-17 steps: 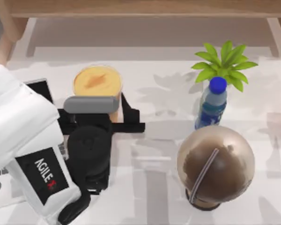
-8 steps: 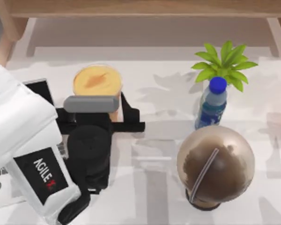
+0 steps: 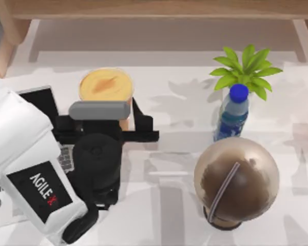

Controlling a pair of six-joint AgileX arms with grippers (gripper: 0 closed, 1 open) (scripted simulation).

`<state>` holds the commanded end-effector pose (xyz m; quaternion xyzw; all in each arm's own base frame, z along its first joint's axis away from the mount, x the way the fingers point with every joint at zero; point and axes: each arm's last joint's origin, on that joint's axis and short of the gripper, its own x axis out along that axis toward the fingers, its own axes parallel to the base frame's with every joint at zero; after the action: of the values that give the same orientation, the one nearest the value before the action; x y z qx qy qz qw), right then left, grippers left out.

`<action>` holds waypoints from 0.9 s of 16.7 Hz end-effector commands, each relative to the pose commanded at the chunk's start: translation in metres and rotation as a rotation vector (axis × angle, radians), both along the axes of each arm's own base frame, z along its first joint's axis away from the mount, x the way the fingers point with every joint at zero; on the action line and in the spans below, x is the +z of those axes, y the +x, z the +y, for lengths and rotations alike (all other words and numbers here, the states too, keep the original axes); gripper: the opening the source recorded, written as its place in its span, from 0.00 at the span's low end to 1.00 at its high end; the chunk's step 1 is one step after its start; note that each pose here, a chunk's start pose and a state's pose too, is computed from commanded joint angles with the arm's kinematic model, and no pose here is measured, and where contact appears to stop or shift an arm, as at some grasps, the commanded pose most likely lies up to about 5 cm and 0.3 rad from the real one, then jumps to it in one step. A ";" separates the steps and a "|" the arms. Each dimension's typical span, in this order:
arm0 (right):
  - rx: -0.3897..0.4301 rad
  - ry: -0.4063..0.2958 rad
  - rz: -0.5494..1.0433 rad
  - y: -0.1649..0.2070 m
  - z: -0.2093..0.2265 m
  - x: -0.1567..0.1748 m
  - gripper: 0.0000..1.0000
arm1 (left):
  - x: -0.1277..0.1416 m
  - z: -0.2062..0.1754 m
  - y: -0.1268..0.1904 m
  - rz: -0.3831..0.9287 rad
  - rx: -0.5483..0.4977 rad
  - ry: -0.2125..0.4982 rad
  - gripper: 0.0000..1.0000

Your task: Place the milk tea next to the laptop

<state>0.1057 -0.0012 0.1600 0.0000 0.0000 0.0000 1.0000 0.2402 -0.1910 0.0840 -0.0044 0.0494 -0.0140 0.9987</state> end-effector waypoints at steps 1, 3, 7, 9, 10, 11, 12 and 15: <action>0.000 0.000 0.000 0.000 0.000 0.000 1.00 | -0.001 0.000 0.000 0.001 0.000 0.002 0.00; 0.000 0.000 0.000 0.000 0.000 0.000 1.00 | 0.004 -0.002 0.002 -0.018 0.000 -0.015 0.00; 0.000 0.000 0.000 0.000 0.000 0.000 1.00 | 0.027 -0.011 0.002 -0.096 -0.006 -0.096 0.00; 0.000 0.000 0.000 0.000 0.000 0.000 1.00 | 0.036 -0.014 -0.002 -0.117 -0.009 -0.123 0.00; 0.000 0.000 0.000 0.000 0.000 0.000 1.00 | 0.039 -0.015 -0.006 -0.122 -0.010 -0.133 0.00; 0.000 0.000 0.000 0.000 0.000 0.000 1.00 | 0.042 -0.016 -0.009 -0.125 -0.010 -0.140 0.00; 0.000 0.000 0.000 0.000 0.000 0.000 1.00 | 0.045 -0.017 -0.013 -0.126 -0.011 -0.144 0.00; 0.000 0.000 0.000 0.000 0.000 0.000 1.00 | 0.049 -0.016 -0.027 -0.118 -0.010 -0.146 0.00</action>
<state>0.1057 -0.0012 0.1600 0.0000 0.0000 0.0000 1.0000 0.2132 -0.2070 0.1330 -0.0763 -0.0106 -0.0226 0.9968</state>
